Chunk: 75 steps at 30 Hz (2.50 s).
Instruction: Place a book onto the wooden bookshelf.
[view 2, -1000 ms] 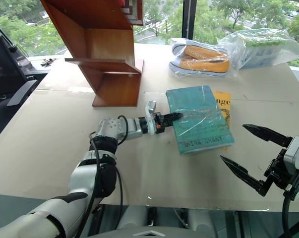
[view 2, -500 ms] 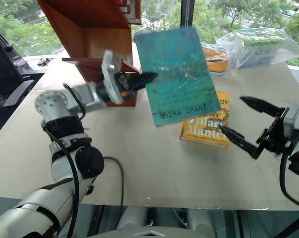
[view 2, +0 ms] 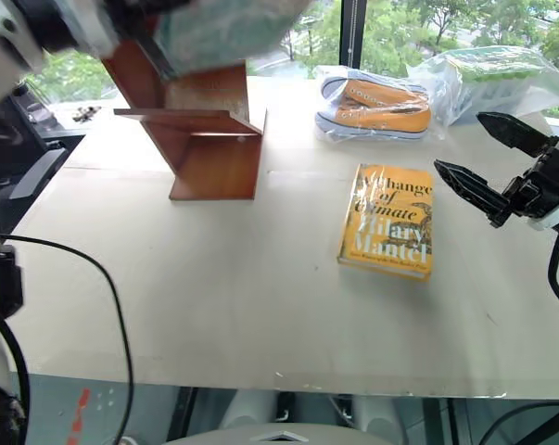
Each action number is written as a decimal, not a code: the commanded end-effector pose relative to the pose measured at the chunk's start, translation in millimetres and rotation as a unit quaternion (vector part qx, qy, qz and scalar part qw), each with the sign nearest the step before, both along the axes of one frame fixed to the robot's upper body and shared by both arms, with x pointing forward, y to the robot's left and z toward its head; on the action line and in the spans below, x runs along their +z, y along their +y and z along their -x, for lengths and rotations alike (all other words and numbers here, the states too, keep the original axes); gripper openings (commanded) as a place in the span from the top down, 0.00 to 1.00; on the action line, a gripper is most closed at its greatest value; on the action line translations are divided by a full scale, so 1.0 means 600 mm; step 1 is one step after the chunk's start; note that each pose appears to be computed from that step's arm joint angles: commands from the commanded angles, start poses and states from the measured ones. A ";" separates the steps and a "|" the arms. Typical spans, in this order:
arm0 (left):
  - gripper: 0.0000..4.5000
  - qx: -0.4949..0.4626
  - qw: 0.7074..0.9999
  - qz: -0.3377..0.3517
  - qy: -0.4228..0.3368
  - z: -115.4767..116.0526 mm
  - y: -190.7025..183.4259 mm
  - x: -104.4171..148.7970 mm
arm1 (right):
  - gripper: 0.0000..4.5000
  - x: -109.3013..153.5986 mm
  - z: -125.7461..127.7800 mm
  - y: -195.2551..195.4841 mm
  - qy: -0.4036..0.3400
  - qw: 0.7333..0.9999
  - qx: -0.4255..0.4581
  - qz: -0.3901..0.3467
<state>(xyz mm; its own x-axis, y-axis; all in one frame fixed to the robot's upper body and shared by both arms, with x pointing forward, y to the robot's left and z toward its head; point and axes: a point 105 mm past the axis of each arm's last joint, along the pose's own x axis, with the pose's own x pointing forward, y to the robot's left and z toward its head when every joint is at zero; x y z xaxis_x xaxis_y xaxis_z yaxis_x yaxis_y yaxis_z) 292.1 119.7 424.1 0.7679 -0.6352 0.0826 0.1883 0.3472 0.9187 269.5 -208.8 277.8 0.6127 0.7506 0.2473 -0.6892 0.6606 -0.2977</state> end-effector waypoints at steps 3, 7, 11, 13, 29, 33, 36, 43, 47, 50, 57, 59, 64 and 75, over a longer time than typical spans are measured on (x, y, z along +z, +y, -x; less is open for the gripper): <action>0.98 0.121 0.977 -0.178 0.002 -0.039 0.083 -0.024 | 0.00 0.014 -0.005 0.024 -0.043 0.999 0.031 -0.003; 0.98 0.197 0.958 -0.193 0.078 -0.083 0.138 -0.058 | 0.00 0.012 0.001 0.030 -0.059 0.997 0.040 0.005; 0.98 0.210 0.947 -0.202 0.133 -0.106 0.144 -0.091 | 0.00 0.015 0.014 0.027 -0.065 0.997 0.037 0.016; 0.98 0.207 0.941 -0.204 0.171 -0.109 0.147 -0.110 | 0.00 0.016 0.023 0.024 -0.064 0.997 0.036 0.022; 0.98 0.199 0.921 -0.234 0.238 -0.134 0.173 -0.180 | 0.00 -0.002 0.033 0.005 -0.028 0.999 0.024 0.024; 0.68 0.182 0.933 -0.196 0.242 -0.126 0.162 -0.175 | 0.00 0.001 0.039 0.007 -0.029 0.999 0.034 0.016; 0.37 0.164 0.949 -0.156 0.219 -0.110 0.155 -0.145 | 0.00 0.007 0.043 0.008 -0.036 0.999 0.037 0.006; 0.19 0.052 0.981 -0.061 0.174 -0.037 0.124 -0.087 | 0.00 0.014 0.048 0.006 -0.031 0.998 0.049 -0.017; 0.19 -0.079 0.949 0.068 0.299 0.036 0.073 -0.079 | 0.00 0.015 0.046 0.005 -0.026 0.998 0.049 -0.011; 0.19 -0.201 0.894 0.120 0.381 0.096 0.021 -0.093 | 0.00 0.005 0.040 0.000 -0.011 0.999 0.034 0.003; 0.19 -0.171 0.873 0.254 0.380 0.053 -0.014 -0.239 | 0.00 -0.075 0.038 -0.078 0.083 0.990 -0.084 0.081; 0.19 -0.143 0.848 0.302 0.411 0.046 0.003 -0.290 | 0.00 -0.103 0.052 -0.109 0.118 0.981 -0.114 0.106; 0.19 -0.036 0.842 0.317 0.436 0.044 0.091 -0.395 | 0.00 -0.144 0.090 -0.154 0.182 0.961 -0.152 0.143; 0.19 0.027 0.835 0.292 0.465 0.096 0.178 -0.466 | 0.00 -0.173 0.125 -0.191 0.225 0.945 -0.173 0.161</action>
